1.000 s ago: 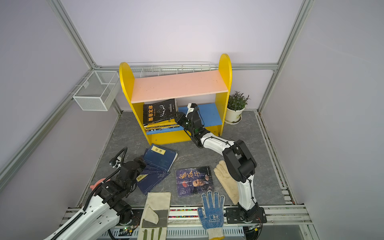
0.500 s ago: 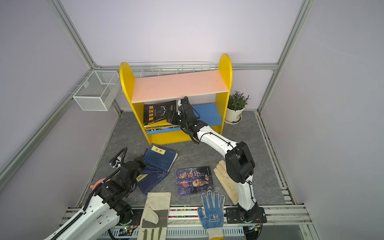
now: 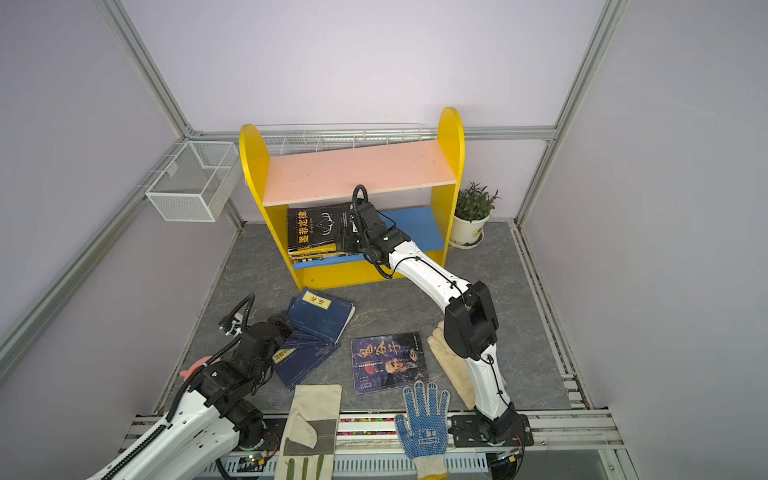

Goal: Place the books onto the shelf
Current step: 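Lay the black book flat on the stack and open the right gripper, then move both grippers down to the purple paperback book on the table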

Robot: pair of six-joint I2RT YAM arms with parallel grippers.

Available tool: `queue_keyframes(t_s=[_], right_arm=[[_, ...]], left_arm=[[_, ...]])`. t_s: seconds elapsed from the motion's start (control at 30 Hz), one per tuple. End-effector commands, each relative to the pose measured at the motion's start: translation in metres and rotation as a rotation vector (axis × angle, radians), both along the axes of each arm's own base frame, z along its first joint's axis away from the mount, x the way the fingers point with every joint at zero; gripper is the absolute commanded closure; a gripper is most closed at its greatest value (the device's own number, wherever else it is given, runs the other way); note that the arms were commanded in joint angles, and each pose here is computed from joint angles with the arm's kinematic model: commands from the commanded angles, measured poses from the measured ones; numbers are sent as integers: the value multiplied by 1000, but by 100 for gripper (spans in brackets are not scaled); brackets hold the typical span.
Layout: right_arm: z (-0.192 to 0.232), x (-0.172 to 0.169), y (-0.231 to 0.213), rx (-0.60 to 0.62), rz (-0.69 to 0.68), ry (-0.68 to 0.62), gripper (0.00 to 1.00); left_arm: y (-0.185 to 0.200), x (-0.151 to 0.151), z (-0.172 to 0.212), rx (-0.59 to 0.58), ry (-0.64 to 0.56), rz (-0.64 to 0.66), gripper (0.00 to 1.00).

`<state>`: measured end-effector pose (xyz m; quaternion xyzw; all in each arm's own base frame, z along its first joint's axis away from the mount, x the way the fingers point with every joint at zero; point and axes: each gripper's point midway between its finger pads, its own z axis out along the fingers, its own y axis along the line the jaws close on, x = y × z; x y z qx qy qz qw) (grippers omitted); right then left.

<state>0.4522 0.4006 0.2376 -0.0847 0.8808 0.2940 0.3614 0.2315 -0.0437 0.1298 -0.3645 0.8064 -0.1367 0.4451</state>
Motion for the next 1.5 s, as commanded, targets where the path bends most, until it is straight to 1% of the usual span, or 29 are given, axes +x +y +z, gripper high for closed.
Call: queue_keyframes(t_s=[0.0,0.2,0.43,0.63,0.73,0.8,0.87,0.9,0.97,1.03,1.1,1.17,1.23,1.3,1.4,1.47], right_arm=[[-7,-2,3,-40,42,-3,28],[-10,-4,1,-91,68,-12,25],[13,2,-21,-194,32,-133,21],[26,2,-37,-260,13,-197,20],[30,-4,-45,-246,10,-234,20],[37,-11,-53,-215,-3,-263,20],[35,-20,-66,-195,-34,-255,20],[31,-26,-75,-181,-58,-234,20],[23,-37,-91,-145,-99,-177,20],[-5,-54,-115,-117,-146,-52,20],[-35,-73,-138,-105,-140,92,20],[-66,-99,-165,-140,-134,244,20],[-92,-133,-185,-217,-67,353,21],[-107,-163,-202,-300,-32,432,20],[-126,-210,-215,-346,46,581,20],[-137,-237,-224,-364,63,670,20]], left_arm=[[3,0,1,-3,1,22,7],[2,1,1,-4,2,20,7],[2,1,2,-5,1,20,7],[2,1,2,-7,0,21,7],[1,2,3,-6,-1,15,7],[-1,3,3,-1,-2,2,6],[-5,6,5,4,-14,-28,6],[-9,8,6,7,-22,-48,5],[-20,14,10,30,-45,-125,2],[-38,22,14,41,-70,-223,2],[-56,27,15,66,-72,-336,2],[-74,29,10,91,-48,-450,2],[-97,28,5,103,-31,-592,2],[-117,23,4,124,-19,-718,1],[-145,10,1,180,10,-894,1],[-159,-1,-8,196,49,-985,1]])
